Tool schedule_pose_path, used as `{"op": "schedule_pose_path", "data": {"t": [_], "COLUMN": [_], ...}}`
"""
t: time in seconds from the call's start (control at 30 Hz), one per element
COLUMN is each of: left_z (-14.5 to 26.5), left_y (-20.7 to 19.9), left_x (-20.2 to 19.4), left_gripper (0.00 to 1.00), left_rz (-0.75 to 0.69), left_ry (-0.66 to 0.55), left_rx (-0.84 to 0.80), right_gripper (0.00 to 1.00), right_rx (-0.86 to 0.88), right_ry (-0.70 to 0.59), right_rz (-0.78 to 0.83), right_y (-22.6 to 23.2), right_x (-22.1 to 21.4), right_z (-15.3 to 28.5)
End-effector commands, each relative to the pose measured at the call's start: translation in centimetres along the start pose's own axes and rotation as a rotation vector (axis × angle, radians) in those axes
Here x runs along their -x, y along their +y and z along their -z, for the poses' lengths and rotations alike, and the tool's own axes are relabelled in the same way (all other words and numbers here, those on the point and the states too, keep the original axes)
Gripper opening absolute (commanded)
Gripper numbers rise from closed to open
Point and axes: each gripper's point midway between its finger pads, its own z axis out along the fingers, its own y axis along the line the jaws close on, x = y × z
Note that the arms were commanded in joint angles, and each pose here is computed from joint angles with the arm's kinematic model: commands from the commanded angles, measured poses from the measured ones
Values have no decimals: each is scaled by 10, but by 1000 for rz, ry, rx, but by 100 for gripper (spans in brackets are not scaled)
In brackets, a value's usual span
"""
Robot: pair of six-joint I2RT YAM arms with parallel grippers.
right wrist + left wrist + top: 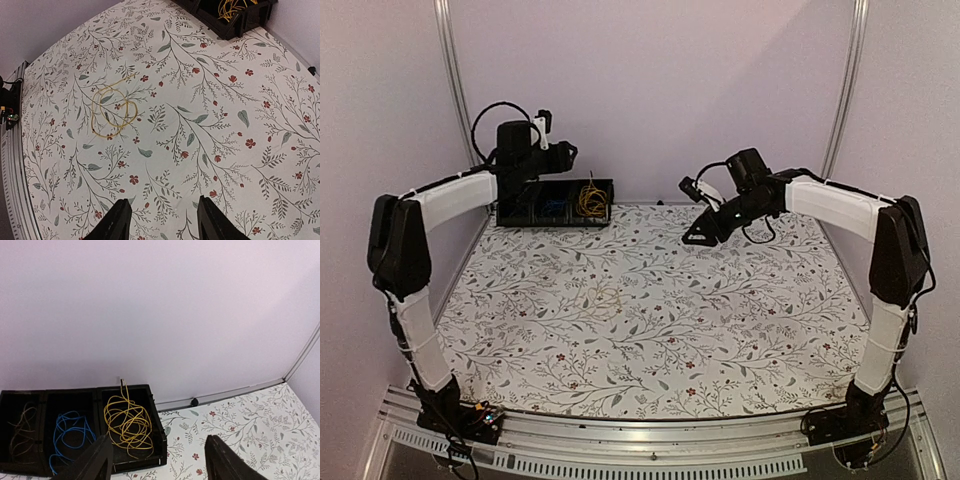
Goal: Untangle the cables
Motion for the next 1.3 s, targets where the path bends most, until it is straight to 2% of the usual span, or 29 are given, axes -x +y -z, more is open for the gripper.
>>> {"op": "schedule_pose_path", "data": {"t": [0.0,0.2,0.37,0.47,0.57,0.67,0.77,0.9,1.1,1.27], "left_z": [55,139,185,198,196,174,154,145,159,166], "left_y": [-8,-22,-36,-32,-25,-18,-18,-30,-56,-64], "left_x": [-12,-44,-113,-148,-174,-198,-230,-261,-286,-309], "left_gripper": [66,62,56,57,55,51,48,49,54,52], "left_rz": [-23,-8,110,214,315,361,401,487,664,736], "left_ry": [61,95,271,364,419,494,653,802,888,948], "left_rx": [-5,-63,-105,-41,14,71,125,132,165,244], "right_gripper": [49,40,38,40,41,42,43,44,44,44], "right_rx": [75,195,259,259,266,257,247,241,233,256], "right_ry": [-20,27,91,120,130,156,176,164,154,153], "right_rz": [82,168,183,205,212,209,221,263,266,254], "right_y": [20,55,76,81,84,83,85,93,92,95], "right_x": [21,20,-2,-13,-17,-27,-34,-29,-28,-37], "right_z": [-29,-86,-134,-158,-173,-187,-192,-191,-194,-197]}}
